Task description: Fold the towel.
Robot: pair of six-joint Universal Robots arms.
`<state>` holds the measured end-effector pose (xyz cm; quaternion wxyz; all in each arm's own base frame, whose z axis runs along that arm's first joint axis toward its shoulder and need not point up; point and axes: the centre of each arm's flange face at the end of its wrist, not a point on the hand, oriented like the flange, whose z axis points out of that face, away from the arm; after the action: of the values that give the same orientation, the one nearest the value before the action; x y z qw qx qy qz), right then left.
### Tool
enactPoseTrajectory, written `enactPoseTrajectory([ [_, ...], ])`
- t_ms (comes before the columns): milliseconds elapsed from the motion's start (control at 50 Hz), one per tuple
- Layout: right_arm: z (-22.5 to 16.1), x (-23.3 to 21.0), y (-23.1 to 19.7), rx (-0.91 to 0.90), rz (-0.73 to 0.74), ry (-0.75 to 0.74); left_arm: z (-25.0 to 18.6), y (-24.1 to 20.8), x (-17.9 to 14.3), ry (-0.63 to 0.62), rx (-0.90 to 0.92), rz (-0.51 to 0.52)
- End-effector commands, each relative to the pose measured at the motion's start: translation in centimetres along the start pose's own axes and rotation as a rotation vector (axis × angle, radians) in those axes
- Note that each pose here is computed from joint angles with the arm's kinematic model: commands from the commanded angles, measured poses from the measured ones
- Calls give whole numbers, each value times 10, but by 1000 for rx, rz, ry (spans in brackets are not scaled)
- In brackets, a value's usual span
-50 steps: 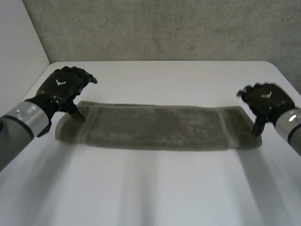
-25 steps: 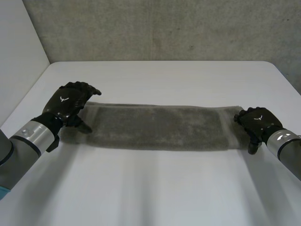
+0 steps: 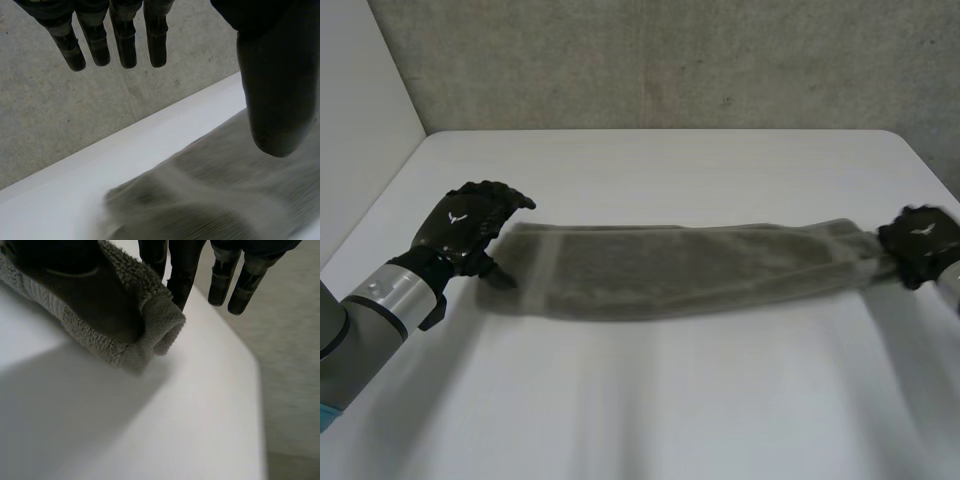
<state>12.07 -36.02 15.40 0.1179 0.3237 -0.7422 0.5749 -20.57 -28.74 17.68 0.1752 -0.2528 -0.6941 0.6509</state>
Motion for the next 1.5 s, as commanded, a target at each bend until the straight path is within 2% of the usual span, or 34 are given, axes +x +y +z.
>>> enactPoseTrajectory([
  [20, 5, 60, -14, 38, -127, 171, -1, -2, 0, 0, 4, 3],
  [120, -2, 70, -56, 155, -144, 219, -2, -4, -1, -4, 9, 6],
  [160, -11, 47, -96, 273, -149, 180, -2, -4, -1, -5, 9, 5],
  [180, -11, 47, -96, 274, -149, 179, -3, -4, -1, -5, 11, 6],
  [200, -18, 27, -117, 335, -159, 137, -3, -4, 0, -5, 11, 6],
  [220, -18, 26, -117, 335, -159, 137, -3, -4, 0, -5, 11, 6],
  [260, -36, -21, -156, 451, -183, 45, -3, -5, 0, -6, 12, 7],
  [280, -36, -21, -157, 452, -183, 45, -4, -5, 0, -6, 13, 8],
  [320, -59, -74, -184, 544, -197, -52, -4, -6, -1, -8, 15, 8],
  [340, -59, -74, -184, 545, -197, -52, -4, -6, -1, -9, 16, 9],
  [360, -69, -104, -192, 589, -207, -105, -4, -6, -1, -9, 16, 9],
  [380, -69, -104, -192, 590, -207, -106, -4, -6, -1, -9, 16, 9],
  [420, -90, -168, -201, 683, -238, -207, -4, -6, -2, -12, 14, 8],
  [440, -90, -169, -201, 683, -238, -208, -4, -6, -2, -14, 14, 8],
  [460, -98, -195, -202, 721, -262, -241, -4, -6, -2, -14, 14, 8],
  [480, -98, -196, -202, 722, -263, -241, -4, -6, -2, -14, 14, 8],
  [500, -104, -220, -201, 754, -290, -266, -4, -5, -3, -15, 12, 7],
  [520, -104, -220, -201, 755, -290, -266, -4, -5, -3, -15, 12, 7],
  [560, -108, -269, -191, 791, -365, -309, -4, -5, -3, -13, 13, 7],
  [620, -105, -292, -180, 786, -411, -324, -4, -5, -4, -18, 11, 6],
  [740, -101, -292, -169, 723, -432, -283, -5, -3, -5, -22, 7, 3],
  [840, -112, -264, -171, 684, -390, -244, -5, -3, -5, -20, 7, 3],
  [880, -114, -230, -172, 645, -319, -201, -5, -4, -5, -19, 7, 3],
  [900, -114, -230, -172, 645, -319, -201, -5, -3, -4, -18, 4, 2],
  [940, -114, -196, -168, 594, -220, -168, -6, -2, -4, -17, 3, 1],
  [1020, -112, -166, -156, 527, -125, -142, -6, -1, -1, -10, -2, -1],
  [1060, -108, -152, -144, 470, -81, -129, -7, -1, -1, -10, -3, -2],
  [1100, -98, -132, -117, 338, -6, -124, -7, -1, 0, -8, -3, -2],
  [1120, -98, -132, -117, 337, -6, -124, -7, -1, 1, -5, -3, -2],
  [1160, -92, -123, -91, 212, 63, -156, -7, -1, 2, -2, -2, -2],
  [1220, -88, -121, -81, 171, 95, -181, -8, 0, 5, 6, -7, -5],
  [1260, -82, -123, -65, 126, 139, -253, -11, 2, 21, 47, -14, -7],
  [1440, -77, -130, -55, 97, 271, -344, -24, 0, 70, 183, -18, 6],
  [1500, -75, -133, -53, 90, 304, -355, -27, 0, 75, 197, -19, 8],
])
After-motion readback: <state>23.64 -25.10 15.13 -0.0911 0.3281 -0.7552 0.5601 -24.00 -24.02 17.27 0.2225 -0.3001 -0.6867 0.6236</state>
